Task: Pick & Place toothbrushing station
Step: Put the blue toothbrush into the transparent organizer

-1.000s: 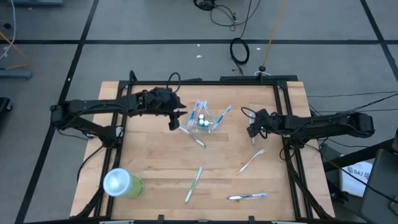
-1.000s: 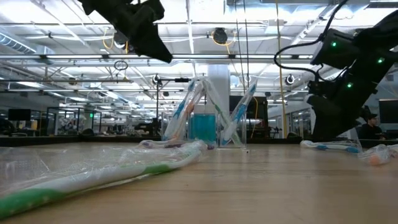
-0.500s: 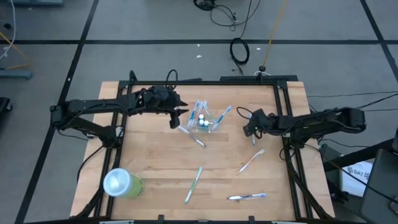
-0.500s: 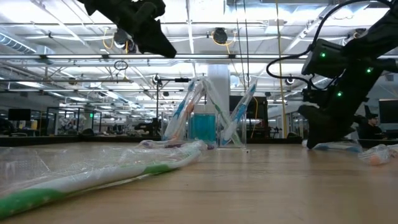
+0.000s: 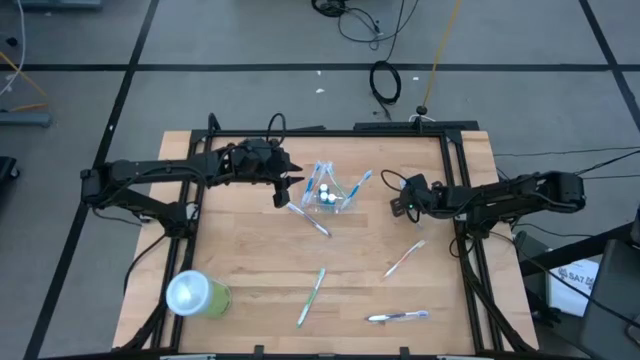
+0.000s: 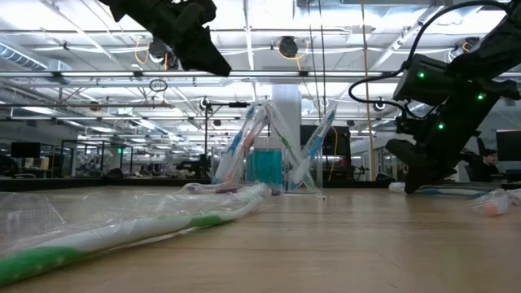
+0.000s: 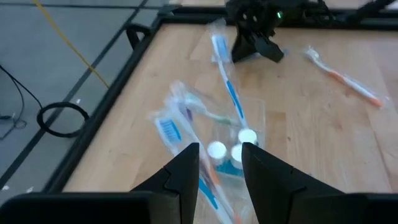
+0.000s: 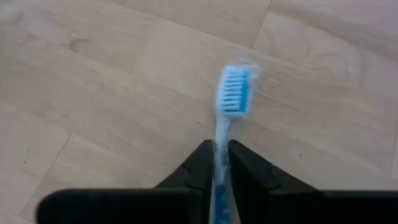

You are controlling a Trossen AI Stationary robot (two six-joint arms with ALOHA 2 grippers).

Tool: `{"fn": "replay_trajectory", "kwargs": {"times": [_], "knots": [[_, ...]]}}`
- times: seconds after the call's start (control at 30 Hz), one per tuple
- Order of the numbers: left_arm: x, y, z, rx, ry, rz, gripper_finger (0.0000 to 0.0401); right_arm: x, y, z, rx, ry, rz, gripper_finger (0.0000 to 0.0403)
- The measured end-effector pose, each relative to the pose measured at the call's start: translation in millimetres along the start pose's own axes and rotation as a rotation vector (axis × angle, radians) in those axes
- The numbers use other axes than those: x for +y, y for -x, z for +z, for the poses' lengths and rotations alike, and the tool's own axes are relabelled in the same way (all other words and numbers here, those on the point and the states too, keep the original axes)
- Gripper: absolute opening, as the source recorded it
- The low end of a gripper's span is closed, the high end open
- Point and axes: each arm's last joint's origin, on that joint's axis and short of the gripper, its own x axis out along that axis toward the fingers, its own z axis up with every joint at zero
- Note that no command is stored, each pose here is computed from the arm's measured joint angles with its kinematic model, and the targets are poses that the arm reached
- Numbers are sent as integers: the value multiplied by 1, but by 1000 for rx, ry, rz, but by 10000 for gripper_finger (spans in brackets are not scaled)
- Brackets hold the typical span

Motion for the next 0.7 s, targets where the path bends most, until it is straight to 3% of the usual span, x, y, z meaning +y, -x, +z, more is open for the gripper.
{"fn": "replay_trajectory", "kwargs": {"times": [0.13,0.4,0.53,0.7], "knots": [[-4,-2,-7,25,1,-14,127,0,0,0,-10,15,-10,9],[-17,-2,-9,50,33,-9,127,0,6,5,-68,5,22,15],[-25,-1,-9,63,59,31,127,7,20,21,-210,2,146,6],[-30,15,-5,27,81,38,127,21,49,48,-497,3,378,11]]}}
